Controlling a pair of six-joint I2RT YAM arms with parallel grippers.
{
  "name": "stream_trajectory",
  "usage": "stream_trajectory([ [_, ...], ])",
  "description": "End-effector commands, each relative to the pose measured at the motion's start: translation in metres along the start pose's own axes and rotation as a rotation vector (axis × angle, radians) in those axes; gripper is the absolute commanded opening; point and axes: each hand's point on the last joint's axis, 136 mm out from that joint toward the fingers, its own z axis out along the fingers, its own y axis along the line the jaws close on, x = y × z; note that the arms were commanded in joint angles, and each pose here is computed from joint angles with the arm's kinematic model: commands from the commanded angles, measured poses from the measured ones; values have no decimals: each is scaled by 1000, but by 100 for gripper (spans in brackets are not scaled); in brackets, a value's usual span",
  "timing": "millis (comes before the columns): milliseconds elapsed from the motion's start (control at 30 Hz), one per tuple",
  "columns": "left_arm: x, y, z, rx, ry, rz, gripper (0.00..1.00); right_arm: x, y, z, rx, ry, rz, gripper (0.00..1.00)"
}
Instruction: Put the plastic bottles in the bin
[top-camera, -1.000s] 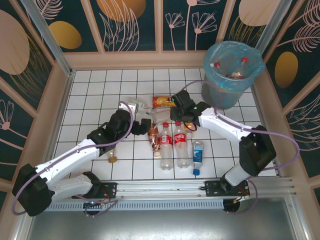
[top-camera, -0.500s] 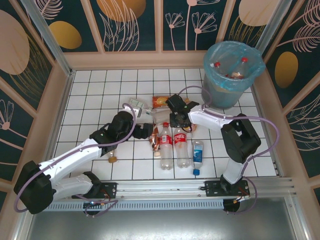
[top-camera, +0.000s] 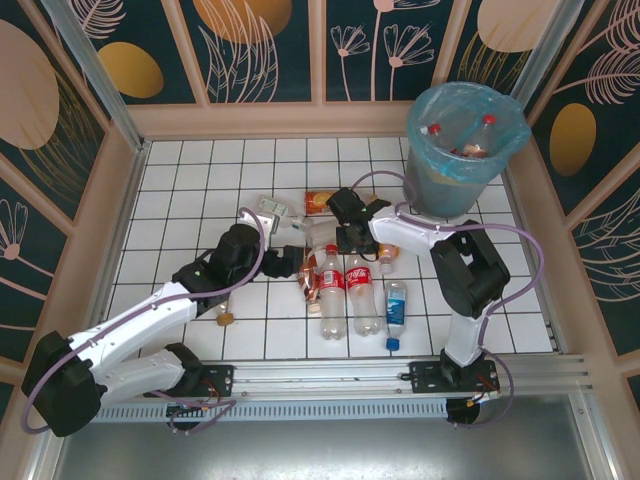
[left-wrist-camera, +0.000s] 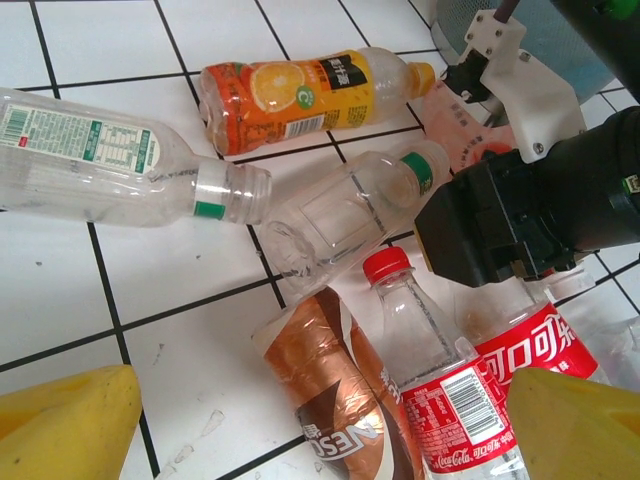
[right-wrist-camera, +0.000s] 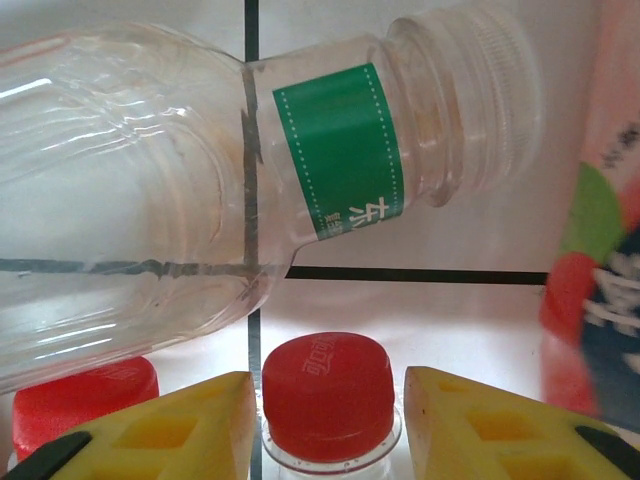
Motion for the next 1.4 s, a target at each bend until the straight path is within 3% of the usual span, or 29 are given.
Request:
stream_trajectory([
  [0, -2, 5, -3, -17, -19, 0, 94, 1, 4, -2, -1, 25, -20, 44],
  [433, -5, 3, -7, -10, -33, -1, 94, 10, 4, 8, 10, 73, -34, 46],
  [767, -13, 3, -13, -13, -59, 1, 94, -4, 1, -18, 21, 12, -35, 29],
  [1133, -57, -16, -25, 21, -143, 58, 94, -47, -12, -108, 58, -202, -12, 13],
  [1367, -88, -38, -26, 88, -192, 85, 93, -108, -21, -225, 42, -539, 11, 0],
])
